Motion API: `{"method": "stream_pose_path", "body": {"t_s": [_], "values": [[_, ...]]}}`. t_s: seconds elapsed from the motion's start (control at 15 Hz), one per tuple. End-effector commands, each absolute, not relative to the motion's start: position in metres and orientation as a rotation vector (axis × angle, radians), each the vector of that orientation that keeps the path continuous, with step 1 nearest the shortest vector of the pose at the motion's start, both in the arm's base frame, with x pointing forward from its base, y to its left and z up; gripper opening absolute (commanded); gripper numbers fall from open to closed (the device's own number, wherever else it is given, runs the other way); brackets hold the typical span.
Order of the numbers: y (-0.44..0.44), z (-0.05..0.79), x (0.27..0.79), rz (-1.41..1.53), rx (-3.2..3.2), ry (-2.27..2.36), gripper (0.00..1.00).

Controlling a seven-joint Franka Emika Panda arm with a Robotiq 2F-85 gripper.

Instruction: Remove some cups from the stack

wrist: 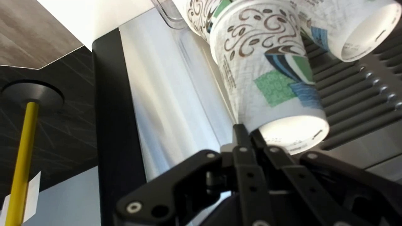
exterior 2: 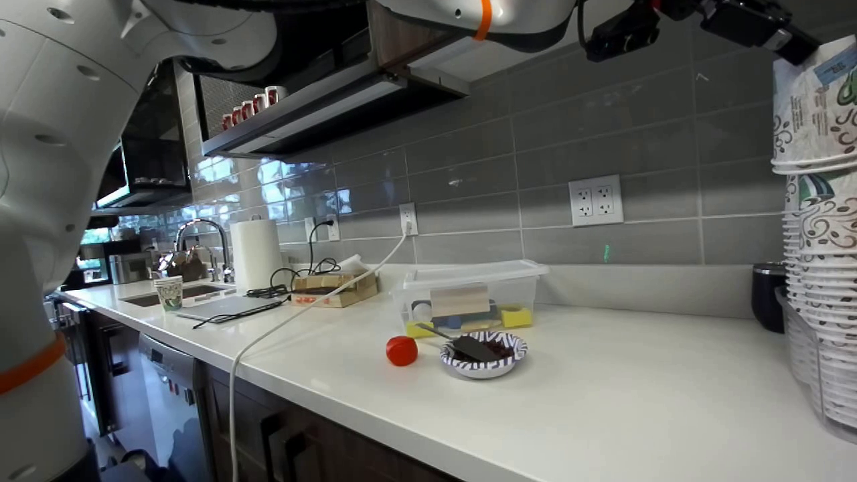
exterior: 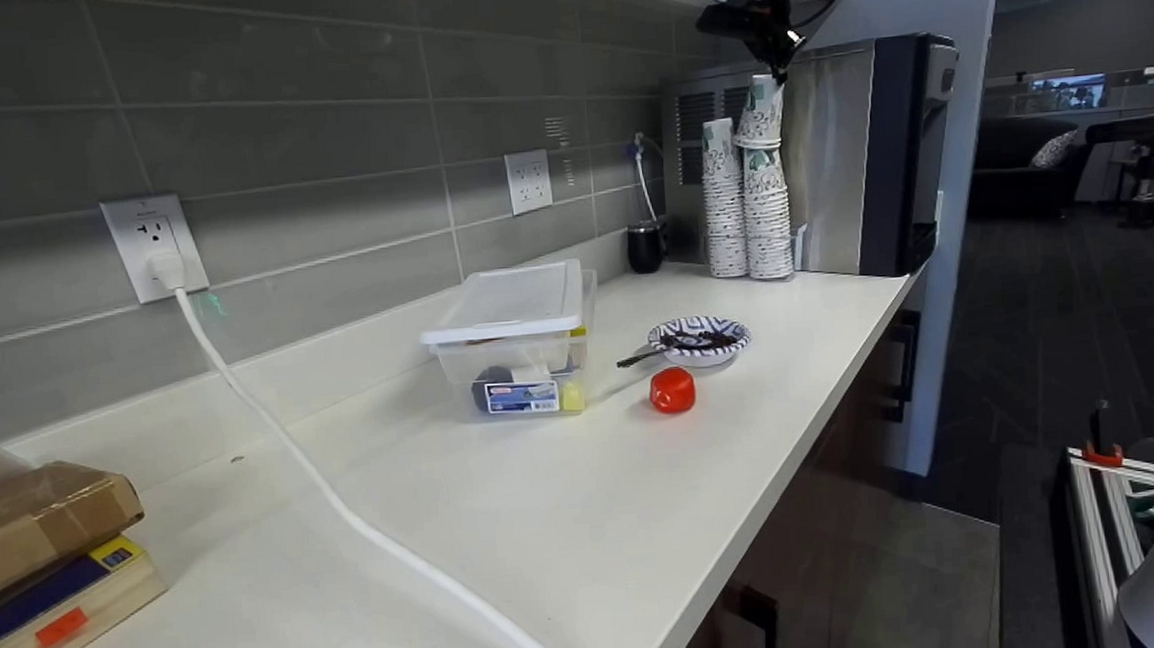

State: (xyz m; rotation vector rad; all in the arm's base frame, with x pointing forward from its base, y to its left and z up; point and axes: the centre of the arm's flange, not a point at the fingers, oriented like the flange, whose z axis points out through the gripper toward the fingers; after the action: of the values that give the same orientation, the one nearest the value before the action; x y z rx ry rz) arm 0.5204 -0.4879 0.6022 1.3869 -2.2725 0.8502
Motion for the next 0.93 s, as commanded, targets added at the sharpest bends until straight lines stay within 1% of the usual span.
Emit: {"method": "stream_pose_path", "body": {"t_s": [0.0, 0.2, 0.67, 0.87], "values": [[-0.470, 0.642, 0.522, 0.867, 1.443, -2.238, 0.01], [-0.461, 0.651, 0.517, 0.841, 1.496, -2.191, 0.01], [-0.440, 0.670, 0.490, 0.716, 1.645, -1.918, 0.01], [-0.432, 0.696, 0.478, 0.728, 1.715, -1.838, 0.01]]}}
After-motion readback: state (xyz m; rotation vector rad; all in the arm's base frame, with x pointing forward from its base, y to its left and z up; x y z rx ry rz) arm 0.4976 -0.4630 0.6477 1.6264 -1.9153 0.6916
